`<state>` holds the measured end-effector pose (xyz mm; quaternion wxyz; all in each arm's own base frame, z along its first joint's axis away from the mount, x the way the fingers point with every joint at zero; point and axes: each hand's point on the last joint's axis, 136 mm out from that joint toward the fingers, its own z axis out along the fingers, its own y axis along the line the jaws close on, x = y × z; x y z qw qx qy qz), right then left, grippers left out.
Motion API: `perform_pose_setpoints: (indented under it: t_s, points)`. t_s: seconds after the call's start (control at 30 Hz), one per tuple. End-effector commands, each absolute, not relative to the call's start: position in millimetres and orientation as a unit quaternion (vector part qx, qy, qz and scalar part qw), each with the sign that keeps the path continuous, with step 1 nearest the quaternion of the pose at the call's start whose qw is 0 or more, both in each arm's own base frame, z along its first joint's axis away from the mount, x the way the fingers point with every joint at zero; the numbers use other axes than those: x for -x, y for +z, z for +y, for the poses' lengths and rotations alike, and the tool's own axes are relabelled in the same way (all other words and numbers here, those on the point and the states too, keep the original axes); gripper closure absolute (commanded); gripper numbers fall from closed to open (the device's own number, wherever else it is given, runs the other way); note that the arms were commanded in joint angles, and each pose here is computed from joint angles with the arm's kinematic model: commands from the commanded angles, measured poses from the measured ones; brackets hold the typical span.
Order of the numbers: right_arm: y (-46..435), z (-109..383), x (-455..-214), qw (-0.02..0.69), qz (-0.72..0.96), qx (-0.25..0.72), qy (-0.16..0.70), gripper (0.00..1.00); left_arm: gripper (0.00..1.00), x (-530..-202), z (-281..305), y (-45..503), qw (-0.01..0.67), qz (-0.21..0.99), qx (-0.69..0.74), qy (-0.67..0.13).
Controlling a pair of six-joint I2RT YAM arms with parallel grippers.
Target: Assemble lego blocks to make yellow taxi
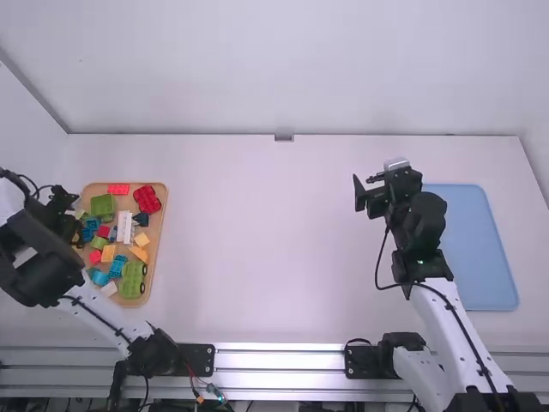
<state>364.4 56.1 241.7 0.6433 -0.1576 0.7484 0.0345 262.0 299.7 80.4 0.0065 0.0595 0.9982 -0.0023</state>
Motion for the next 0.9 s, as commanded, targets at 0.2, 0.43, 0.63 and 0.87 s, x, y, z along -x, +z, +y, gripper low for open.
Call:
perform_pose_setpoints:
  t_s: [0.2, 0.43, 0.63, 0.87]
  points:
    - [265.8, 59.2, -368.9, 0.668, 0.726, 0.158, 0.037, 0.01, 0.98, -336.5, 251.7, 113.1, 0.042, 0.994, -0.094, 0.032]
    - [269.8, 59.1, -369.3, 0.675, 0.72, 0.158, 0.036, 0.01, 0.98, -417.1, 140.6, 124.5, 0.08, 0.959, -0.263, 0.067]
    - [273.2, 58.1, -369.8, 0.677, 0.722, 0.122, 0.067, 0.01, 0.98, -446.9, 15.2, 126.0, 0.103, 0.892, -0.437, 0.059]
    - [274.6, 58.9, -369.7, 0.679, 0.721, 0.12, 0.071, 0.01, 0.98, -432.2, -137.4, 126.0, 0.142, 0.813, -0.565, -0.011]
